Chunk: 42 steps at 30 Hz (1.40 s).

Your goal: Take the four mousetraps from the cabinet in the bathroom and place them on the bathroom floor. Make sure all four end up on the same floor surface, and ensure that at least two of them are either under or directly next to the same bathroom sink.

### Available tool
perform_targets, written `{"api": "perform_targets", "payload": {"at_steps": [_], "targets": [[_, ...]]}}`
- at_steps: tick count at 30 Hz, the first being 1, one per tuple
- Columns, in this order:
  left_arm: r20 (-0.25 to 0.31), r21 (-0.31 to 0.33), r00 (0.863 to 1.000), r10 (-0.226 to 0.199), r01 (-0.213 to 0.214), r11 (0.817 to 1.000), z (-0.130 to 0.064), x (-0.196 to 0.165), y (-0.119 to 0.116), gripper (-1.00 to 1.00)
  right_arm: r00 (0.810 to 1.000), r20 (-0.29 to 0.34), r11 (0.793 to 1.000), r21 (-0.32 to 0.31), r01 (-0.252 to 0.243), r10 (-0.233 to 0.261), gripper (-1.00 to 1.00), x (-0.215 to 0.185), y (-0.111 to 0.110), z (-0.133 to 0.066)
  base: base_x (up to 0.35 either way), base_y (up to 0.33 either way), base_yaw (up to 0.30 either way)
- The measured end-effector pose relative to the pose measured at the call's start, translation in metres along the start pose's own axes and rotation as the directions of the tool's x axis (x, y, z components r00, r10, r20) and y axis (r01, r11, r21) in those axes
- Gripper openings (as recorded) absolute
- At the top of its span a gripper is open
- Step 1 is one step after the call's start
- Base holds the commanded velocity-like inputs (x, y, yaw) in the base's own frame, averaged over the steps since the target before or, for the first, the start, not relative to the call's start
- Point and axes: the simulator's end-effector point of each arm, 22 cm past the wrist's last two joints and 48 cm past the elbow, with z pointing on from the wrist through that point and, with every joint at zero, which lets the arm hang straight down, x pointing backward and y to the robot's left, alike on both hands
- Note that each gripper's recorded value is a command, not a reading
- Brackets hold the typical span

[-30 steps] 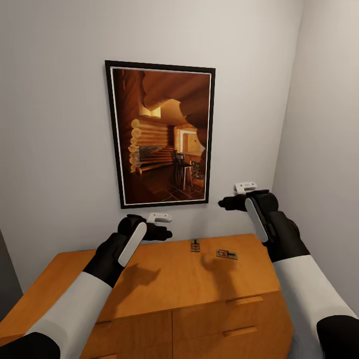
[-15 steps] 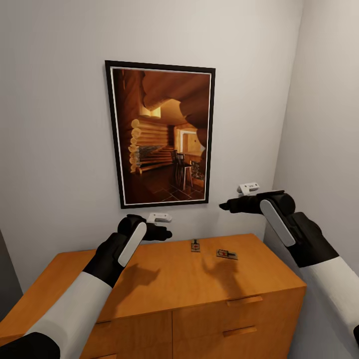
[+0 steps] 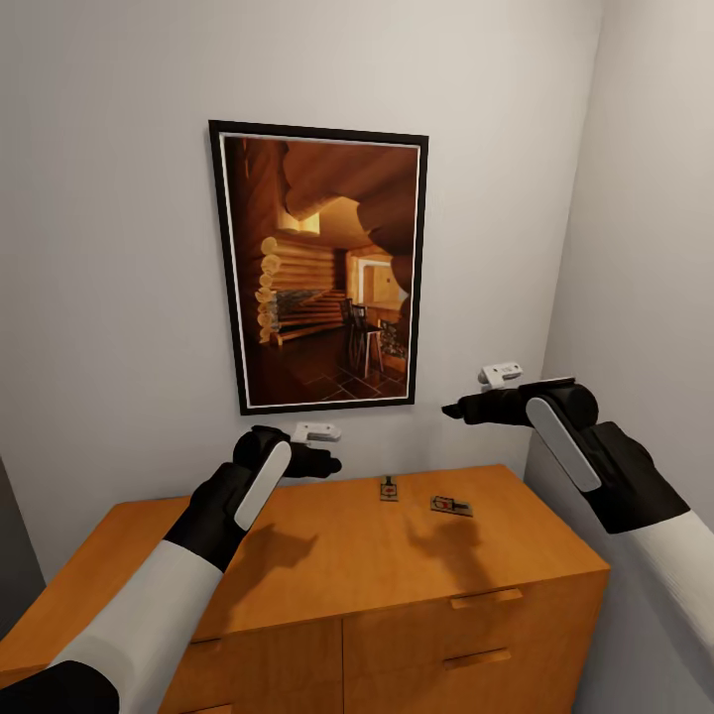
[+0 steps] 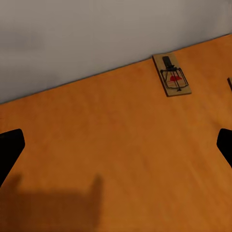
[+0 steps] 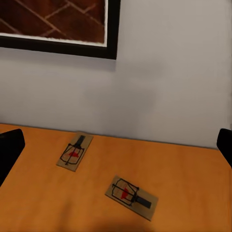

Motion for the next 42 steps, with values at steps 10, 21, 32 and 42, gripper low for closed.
{"api": "perform_targets", "payload": {"at_steps": [10, 21, 32, 42], "targets": [[0.034, 0.001, 0.999, 0.011, -0.011, 1.000, -0.008, -0.011, -0.004, 1.00, 1.000, 0.001, 1.000, 0.017, 0.004, -0.004, 1.00, 0.000, -0.007, -0.002, 0.000, 0.000, 0.000], [0.043, 0.010, 0.999, 0.008, -0.008, 1.000, -0.010, -0.015, -0.007, 1.00, 1.000, 0.000, 1.000, 0.030, 0.007, -0.007, 1.00, 0.001, -0.011, -0.002, 0.052, 0.000, 0.000], [0.042, 0.015, 0.999, 0.001, -0.002, 1.000, -0.011, -0.014, -0.007, 1.00, 1.000, -0.002, 0.999, 0.035, 0.008, -0.008, 1.00, 0.001, -0.013, -0.002, 0.253, 0.000, 0.000], [0.040, 0.017, 0.999, 0.002, -0.003, 1.000, -0.010, -0.014, -0.008, 1.00, 1.000, -0.006, 0.999, 0.044, 0.007, -0.007, 1.00, 0.003, -0.015, -0.001, 0.114, 0.000, 0.000]]}}
